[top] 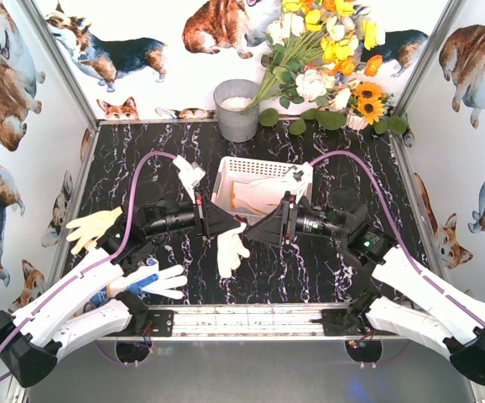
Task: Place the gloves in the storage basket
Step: Place the glove at the center of the board.
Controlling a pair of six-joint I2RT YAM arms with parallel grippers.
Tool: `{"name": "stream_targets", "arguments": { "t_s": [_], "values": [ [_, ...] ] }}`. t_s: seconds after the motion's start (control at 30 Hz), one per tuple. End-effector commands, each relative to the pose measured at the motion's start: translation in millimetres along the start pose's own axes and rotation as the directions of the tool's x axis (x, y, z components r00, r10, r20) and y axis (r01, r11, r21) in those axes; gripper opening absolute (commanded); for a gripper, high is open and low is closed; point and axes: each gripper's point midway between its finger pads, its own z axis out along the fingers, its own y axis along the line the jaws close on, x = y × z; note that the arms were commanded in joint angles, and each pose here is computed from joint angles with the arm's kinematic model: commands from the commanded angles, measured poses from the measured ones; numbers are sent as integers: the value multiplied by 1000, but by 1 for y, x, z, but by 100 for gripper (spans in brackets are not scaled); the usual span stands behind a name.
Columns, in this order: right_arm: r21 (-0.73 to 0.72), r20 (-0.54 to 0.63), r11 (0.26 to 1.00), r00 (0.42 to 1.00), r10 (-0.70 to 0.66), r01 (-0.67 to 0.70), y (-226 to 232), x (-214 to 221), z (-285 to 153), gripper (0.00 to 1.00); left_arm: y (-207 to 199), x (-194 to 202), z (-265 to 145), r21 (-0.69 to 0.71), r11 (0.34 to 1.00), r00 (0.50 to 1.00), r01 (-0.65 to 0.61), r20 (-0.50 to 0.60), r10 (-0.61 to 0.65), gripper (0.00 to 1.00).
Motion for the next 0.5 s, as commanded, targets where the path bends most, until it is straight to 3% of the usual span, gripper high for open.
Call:
{"name": "stream_targets", "arguments": {
  "t_s": [0.0, 0.2, 0.37, 0.47],
  "values": [
    [-82, 64, 996, 997, -41, 46, 34, -29, 0, 42, -9, -4, 3, 29, 1000, 1000, -8, 22, 8, 0],
    [-56, 88, 998, 996, -35, 40, 29, -36, 5, 38, -13, 0, 6, 52, 999, 1000, -13, -1, 13, 0],
    [-8, 122, 1000, 992, -28, 29, 19, -40, 7, 42, -17, 2, 8, 71, 997, 1000, -20, -8, 21, 0],
    [-23, 137, 999, 990, -25, 28, 21, -42, 7, 40, -18, 4, 9, 77, 997, 1000, -20, -13, 22, 0]
  ]
}}
